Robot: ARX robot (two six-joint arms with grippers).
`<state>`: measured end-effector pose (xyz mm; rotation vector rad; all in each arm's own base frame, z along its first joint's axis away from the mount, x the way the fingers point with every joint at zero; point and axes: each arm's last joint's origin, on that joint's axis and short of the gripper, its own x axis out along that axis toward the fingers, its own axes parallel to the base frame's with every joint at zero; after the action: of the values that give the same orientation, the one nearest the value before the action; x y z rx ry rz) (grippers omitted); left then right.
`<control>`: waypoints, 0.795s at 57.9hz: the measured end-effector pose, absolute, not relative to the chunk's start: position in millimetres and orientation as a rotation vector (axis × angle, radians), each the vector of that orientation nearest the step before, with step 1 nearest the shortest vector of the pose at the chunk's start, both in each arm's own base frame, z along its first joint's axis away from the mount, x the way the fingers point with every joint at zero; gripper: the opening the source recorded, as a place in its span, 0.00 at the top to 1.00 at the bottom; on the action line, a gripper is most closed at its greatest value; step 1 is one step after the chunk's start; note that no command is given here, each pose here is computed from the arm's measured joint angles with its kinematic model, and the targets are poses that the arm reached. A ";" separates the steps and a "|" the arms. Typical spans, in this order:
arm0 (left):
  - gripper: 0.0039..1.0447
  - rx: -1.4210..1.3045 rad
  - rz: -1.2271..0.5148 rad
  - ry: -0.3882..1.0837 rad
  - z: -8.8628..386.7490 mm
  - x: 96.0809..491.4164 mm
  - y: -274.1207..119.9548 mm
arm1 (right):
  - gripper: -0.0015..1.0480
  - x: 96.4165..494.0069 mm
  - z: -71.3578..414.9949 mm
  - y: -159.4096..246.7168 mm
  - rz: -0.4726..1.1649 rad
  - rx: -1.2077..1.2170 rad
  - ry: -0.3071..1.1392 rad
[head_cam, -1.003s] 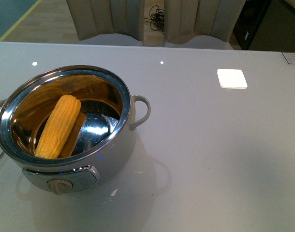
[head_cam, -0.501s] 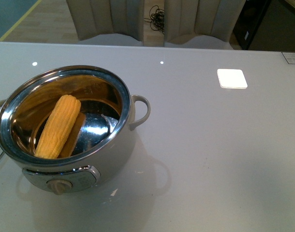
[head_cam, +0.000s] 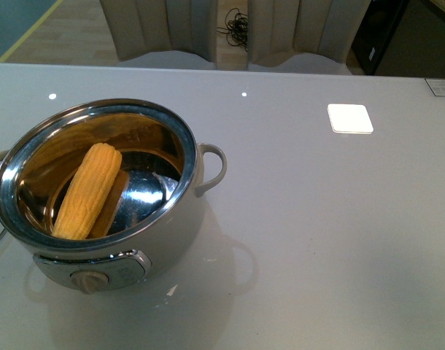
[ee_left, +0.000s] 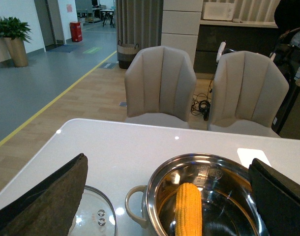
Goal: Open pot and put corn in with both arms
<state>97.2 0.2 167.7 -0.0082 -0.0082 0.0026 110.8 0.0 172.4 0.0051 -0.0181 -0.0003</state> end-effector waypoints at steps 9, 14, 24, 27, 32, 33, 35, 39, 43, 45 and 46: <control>0.07 -0.008 0.003 -0.008 167.7 97.2 0.2 | 0.98 106.2 171.4 0.0 -0.001 0.005 -0.014; 0.07 -0.008 0.003 -0.008 167.7 97.2 0.2 | 0.98 99.4 167.7 0.0 -0.001 0.005 0.010; 0.07 -0.008 0.003 -0.008 167.7 97.2 0.2 | 0.98 97.1 169.2 0.0 -0.001 0.005 -0.013; 0.07 -0.008 0.003 -0.008 167.7 97.2 0.2 | 0.98 97.1 169.2 0.0 -0.001 0.005 -0.012; 0.07 -0.008 0.003 -0.008 167.7 97.2 0.2 | 0.98 97.0 169.3 0.0 -0.001 0.005 -0.014; 0.07 -0.008 0.003 -0.008 167.7 97.2 0.2 | 0.98 97.0 169.2 0.0 -0.001 0.005 -0.013; 0.07 -0.008 0.003 -0.008 167.7 97.2 0.2 | 0.96 97.0 169.2 0.0 -0.001 0.003 -0.013; 0.07 -0.008 0.003 -0.008 167.7 97.2 0.2 | 0.84 97.0 169.2 0.0 -0.001 0.004 -0.013; 0.07 -0.008 0.003 -0.008 167.7 97.2 0.2 | 0.72 97.0 169.2 0.0 -0.001 0.004 -0.013; 0.07 -0.008 0.003 -0.008 167.7 97.2 0.2 | 0.67 97.0 169.2 0.0 -0.001 0.004 -0.013; 0.07 -0.008 0.003 -0.008 167.7 97.2 0.2 | 0.64 97.0 169.2 0.0 -0.001 0.004 -0.013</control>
<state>97.2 0.2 167.7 -0.0082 -0.0082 0.0026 97.0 0.0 169.2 0.0036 -0.0132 -0.0007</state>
